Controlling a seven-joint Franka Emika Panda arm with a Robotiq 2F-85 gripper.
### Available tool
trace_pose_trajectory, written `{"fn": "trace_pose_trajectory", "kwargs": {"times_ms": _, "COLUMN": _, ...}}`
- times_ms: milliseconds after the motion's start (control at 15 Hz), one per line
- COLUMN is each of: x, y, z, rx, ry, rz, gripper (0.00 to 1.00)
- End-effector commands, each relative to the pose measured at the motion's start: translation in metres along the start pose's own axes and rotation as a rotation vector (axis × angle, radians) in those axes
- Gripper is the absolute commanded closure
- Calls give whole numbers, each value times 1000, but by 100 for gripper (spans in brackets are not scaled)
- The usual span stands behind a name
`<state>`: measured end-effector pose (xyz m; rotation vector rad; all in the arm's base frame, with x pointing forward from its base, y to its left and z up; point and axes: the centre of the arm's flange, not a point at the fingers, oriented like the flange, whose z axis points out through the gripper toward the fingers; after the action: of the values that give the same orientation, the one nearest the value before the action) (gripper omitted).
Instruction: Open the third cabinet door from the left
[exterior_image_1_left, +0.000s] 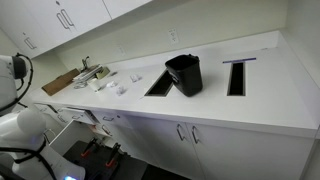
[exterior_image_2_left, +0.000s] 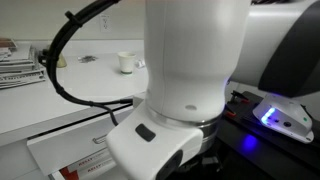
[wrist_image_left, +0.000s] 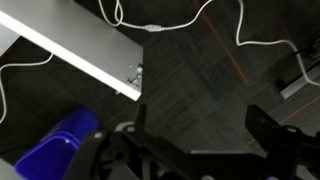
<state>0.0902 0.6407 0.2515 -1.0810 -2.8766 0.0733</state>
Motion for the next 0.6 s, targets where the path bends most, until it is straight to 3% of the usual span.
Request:
{"fn": "trace_pose_trajectory", "kwargs": {"times_ms": 0, "x": -17, "y": -38, "z": -53, "rx": 90, "ry": -178, "rz": -44, "gripper": 0}}
{"fn": "trace_pose_trajectory", "kwargs": {"times_ms": 400, "x": -20, "y": -72, "z": -88, "rx": 202, "ry": -484, "rz": -162, "gripper": 0}}
{"fn": "trace_pose_trajectory", "kwargs": {"times_ms": 467, "x": -19, "y": -64, "z": -77, "rx": 202, "ry": -401, "rz": -121, "gripper": 0}}
{"fn": "trace_pose_trajectory", "kwargs": {"times_ms": 533, "x": -19, "y": -70, "z": -80, "rx": 208, "ry": -433, "rz": -135, "gripper": 0}}
